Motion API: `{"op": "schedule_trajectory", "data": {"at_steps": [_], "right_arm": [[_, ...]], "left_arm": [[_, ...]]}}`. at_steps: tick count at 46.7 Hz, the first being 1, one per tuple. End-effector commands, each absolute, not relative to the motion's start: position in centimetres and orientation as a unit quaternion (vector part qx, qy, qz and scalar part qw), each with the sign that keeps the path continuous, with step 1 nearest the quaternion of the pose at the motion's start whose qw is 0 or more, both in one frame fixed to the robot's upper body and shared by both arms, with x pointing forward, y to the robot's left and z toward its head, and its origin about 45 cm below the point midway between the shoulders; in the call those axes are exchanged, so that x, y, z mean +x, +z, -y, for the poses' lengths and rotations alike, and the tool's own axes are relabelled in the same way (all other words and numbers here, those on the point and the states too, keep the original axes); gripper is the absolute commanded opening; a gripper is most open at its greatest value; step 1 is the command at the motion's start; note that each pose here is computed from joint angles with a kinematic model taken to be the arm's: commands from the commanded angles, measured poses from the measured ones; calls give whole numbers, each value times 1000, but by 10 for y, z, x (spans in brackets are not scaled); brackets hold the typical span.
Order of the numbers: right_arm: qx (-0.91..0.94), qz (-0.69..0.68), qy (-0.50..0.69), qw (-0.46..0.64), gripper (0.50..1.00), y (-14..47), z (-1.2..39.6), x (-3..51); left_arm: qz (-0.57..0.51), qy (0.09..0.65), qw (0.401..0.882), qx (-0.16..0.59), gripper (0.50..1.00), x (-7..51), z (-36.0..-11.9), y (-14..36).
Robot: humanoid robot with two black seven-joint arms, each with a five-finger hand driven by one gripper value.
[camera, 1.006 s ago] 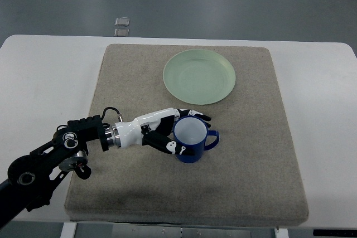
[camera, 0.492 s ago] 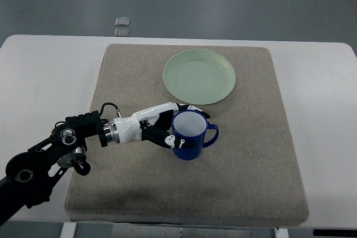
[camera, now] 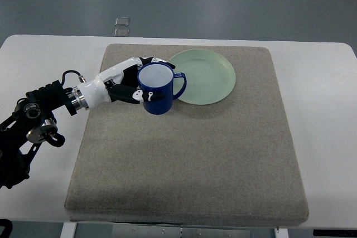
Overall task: Place cup left of plate with left hand
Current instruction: 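Lift and carry the blue mug away from the plate with left hand, then lower the blue mug onto the pad beside the plate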
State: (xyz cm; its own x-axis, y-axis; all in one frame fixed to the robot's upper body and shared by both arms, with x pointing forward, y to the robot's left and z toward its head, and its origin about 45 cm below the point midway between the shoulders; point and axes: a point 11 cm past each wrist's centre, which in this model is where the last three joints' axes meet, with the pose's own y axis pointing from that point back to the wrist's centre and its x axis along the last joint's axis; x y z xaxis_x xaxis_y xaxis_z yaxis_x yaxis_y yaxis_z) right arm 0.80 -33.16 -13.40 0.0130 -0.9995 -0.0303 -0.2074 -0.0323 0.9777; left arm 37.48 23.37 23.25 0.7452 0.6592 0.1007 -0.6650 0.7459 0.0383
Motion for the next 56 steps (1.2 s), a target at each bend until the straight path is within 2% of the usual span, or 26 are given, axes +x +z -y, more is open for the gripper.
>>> {"op": "schedule_trajectory", "data": {"at_steps": [1,13,24,40,56], "right_arm": [[560,539,-450,440,932,-134,332,8],[560,539,-450,440,932,-134,332,8],[560,539,-450,440,932,-134,332,8],[560,539,-450,440,932,-134,332,8],[560,539,-450,440,932,-134,332,8]], "left_arm": [[45,374,925,44,500,382,-250,235],[54,450,890,48,500,394,-284,233],[30,508,858,66,500,402,-316,207],[22,538,839,73,500,407,-329,196],[26,534,843,64,512,407,-324,195]]}}
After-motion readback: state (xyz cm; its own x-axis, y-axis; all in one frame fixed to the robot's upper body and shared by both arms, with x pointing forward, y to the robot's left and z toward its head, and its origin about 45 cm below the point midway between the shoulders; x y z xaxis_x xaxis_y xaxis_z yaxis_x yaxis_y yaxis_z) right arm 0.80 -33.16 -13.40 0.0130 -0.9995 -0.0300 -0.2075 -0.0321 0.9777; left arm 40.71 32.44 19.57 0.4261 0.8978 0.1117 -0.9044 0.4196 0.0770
